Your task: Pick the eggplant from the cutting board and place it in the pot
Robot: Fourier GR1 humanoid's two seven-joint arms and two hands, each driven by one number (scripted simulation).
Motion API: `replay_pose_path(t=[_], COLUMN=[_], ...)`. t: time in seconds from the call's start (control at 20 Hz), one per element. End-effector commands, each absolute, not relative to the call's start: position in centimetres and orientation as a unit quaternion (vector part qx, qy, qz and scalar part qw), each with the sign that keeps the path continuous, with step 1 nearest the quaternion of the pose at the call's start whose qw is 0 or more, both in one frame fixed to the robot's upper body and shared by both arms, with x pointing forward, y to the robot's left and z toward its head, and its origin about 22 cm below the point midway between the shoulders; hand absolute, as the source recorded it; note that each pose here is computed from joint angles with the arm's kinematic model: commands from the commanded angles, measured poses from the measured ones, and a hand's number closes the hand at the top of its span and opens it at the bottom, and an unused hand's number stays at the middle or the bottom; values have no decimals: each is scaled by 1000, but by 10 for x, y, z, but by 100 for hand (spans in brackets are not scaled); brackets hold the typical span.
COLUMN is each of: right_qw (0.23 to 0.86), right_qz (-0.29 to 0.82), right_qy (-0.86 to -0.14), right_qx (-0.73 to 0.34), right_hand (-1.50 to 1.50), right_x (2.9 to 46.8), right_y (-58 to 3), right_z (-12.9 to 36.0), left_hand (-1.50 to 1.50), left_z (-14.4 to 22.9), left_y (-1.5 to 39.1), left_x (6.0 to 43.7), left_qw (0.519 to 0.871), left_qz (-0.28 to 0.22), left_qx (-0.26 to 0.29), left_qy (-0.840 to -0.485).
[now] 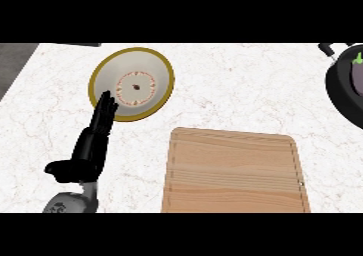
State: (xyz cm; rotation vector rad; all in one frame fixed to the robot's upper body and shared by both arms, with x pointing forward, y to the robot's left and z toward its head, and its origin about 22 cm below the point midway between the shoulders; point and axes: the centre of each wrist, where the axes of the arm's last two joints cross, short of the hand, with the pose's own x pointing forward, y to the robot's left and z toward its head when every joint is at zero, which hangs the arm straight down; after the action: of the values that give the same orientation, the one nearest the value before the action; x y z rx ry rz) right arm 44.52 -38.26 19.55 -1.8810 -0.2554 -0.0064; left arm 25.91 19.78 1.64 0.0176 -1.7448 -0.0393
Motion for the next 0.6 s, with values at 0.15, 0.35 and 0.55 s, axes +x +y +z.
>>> replay_pose_path(t=[0.15,0.35,0.55], right_qw=[632,660,694], right_qz=[-103,-119,-158], right_qy=[-91,-86,-72], right_qx=[-763,-736,-699], right_hand=[150,150,150], right_x=[434,423,415], right_y=[-397,-409,-413], right_z=[160,138,117], left_hand=[0,0,0], left_z=[19,16,12], left_y=[215,201,208], left_x=[257,260,262], left_qw=[638,647,645], left_qz=[1,0,-1], left_qx=[26,24,25], left_qy=[-769,-762,-764])
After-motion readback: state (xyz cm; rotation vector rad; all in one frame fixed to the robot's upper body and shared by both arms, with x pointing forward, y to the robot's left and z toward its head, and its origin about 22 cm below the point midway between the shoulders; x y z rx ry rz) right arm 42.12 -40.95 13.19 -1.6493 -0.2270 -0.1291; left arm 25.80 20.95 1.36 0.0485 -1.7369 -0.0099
